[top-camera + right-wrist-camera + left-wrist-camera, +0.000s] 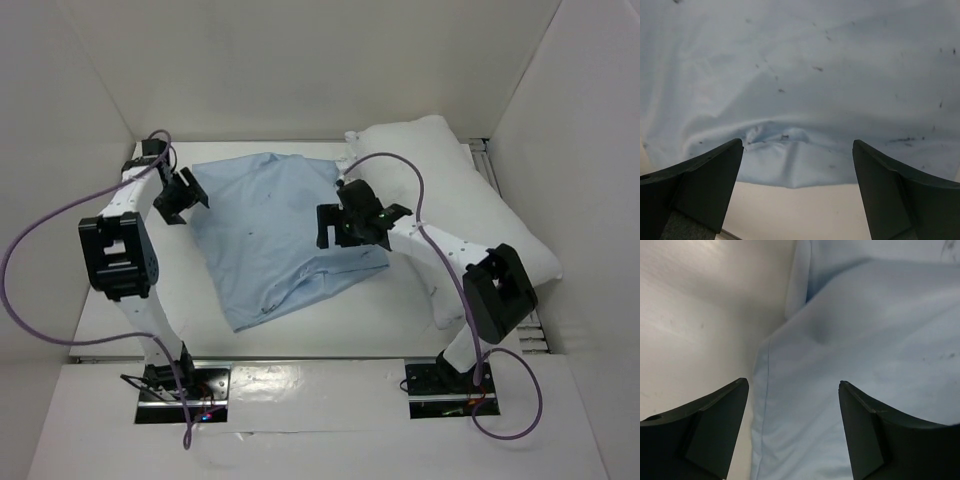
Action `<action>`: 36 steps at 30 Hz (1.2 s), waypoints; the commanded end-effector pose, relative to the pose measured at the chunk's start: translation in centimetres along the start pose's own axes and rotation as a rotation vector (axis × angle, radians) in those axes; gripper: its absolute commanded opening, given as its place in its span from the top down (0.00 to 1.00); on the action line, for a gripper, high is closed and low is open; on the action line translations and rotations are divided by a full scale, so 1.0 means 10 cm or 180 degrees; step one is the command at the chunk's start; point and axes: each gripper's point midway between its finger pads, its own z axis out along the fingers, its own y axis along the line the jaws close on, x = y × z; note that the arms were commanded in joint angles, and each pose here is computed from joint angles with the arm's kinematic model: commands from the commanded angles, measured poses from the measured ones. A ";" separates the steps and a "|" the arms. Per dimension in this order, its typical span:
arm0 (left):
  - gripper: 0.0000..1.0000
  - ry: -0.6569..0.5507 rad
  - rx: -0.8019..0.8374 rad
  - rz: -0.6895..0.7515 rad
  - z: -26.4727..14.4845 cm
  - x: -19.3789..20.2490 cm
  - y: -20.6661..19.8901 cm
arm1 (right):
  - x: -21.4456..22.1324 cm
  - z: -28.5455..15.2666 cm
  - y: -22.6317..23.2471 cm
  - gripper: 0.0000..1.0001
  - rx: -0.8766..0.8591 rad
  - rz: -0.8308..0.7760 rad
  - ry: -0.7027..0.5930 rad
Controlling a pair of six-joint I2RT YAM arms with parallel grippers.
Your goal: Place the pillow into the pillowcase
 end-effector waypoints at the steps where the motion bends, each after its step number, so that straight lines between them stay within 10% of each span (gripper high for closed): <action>1: 0.13 -0.0120 -0.0185 0.0025 0.20 -0.27 -0.04 | 0.27 -0.06 -0.25 0.01 0.0328 0.0168 0.0156; 15: 0.23 0.0060 -0.0036 -0.0011 1.06 -0.56 -0.25 | 0.98 -0.06 -0.60 0.00 0.0607 0.0500 0.0566; 18: 0.52 0.0116 0.0050 -0.0013 1.10 -0.56 -0.31 | 1.04 -0.03 -0.61 0.00 0.0575 0.0534 0.0573; 19: 0.92 0.0107 0.0042 -0.0039 1.13 -0.60 -0.27 | 1.01 -0.01 -0.57 0.00 0.0510 0.0541 0.0539; 23: 1.00 -0.0140 -0.0010 -0.0317 0.88 -0.94 -0.05 | 1.01 0.19 -0.55 0.02 0.0495 0.0544 0.0570; 28: 1.00 -0.0856 -0.0069 -0.0664 0.19 -1.50 0.21 | 0.90 0.55 -0.62 0.13 0.0584 0.0526 0.0593; 36: 1.00 -0.1161 -0.0108 -0.0768 -0.13 -1.62 0.37 | 0.49 1.01 -0.69 0.69 0.0797 0.0379 0.0458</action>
